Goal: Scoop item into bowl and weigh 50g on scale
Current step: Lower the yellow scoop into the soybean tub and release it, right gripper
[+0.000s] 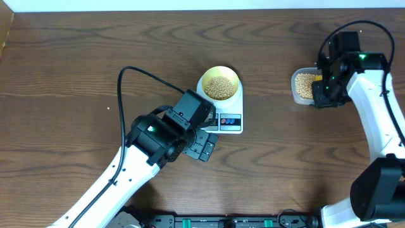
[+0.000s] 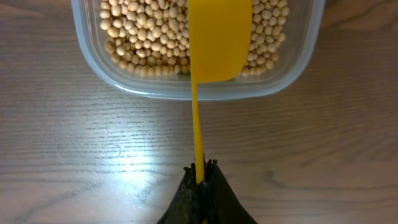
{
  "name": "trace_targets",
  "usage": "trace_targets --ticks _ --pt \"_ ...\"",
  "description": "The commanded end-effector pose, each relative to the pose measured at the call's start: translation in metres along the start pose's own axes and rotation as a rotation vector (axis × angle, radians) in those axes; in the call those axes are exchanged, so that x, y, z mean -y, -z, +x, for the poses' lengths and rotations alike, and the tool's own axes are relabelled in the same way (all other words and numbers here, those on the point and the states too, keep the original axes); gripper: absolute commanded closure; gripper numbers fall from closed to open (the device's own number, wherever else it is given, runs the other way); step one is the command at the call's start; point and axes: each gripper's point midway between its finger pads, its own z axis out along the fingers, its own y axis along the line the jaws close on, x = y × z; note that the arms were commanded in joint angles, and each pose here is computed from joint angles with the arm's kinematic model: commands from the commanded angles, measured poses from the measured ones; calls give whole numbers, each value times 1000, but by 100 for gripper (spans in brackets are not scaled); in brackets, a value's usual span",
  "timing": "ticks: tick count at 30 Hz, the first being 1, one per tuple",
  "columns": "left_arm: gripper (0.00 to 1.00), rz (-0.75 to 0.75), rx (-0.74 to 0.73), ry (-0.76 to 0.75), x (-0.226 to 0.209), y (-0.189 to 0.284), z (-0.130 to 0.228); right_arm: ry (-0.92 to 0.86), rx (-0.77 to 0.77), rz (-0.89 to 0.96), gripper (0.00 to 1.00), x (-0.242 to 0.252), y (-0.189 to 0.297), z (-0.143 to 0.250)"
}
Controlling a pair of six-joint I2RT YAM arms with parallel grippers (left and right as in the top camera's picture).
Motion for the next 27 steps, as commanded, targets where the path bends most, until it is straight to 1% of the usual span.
trace_targets --ticks 1,9,10,11,12,14,15,21,26,27 --pt "6 -6 30 -6 0 7 -7 -4 9 28 99 1 -4 3" --pt "6 -6 30 -6 0 7 -7 -4 21 21 98 -4 -20 4" --pt "6 -6 30 -6 0 7 -7 -3 21 21 95 -4 -20 4" --pt "6 -6 30 -6 0 7 -7 -3 22 21 90 -4 -20 3" --pt "6 -6 30 -6 0 7 -7 -2 22 20 80 -4 -20 3" --pt "6 -6 30 -6 0 7 -7 0 21 19 64 -5 -20 3" --pt "6 -6 30 -6 0 7 -7 7 22 13 60 -6 -20 3" --pt "6 -6 30 -6 0 7 -7 34 47 -1 46 -7 -13 0" --pt "6 -6 30 -6 0 7 -7 36 181 -60 36 -13 27 -11" --pt "6 -6 30 -6 0 7 -7 40 213 -79 31 -15 37 -13"
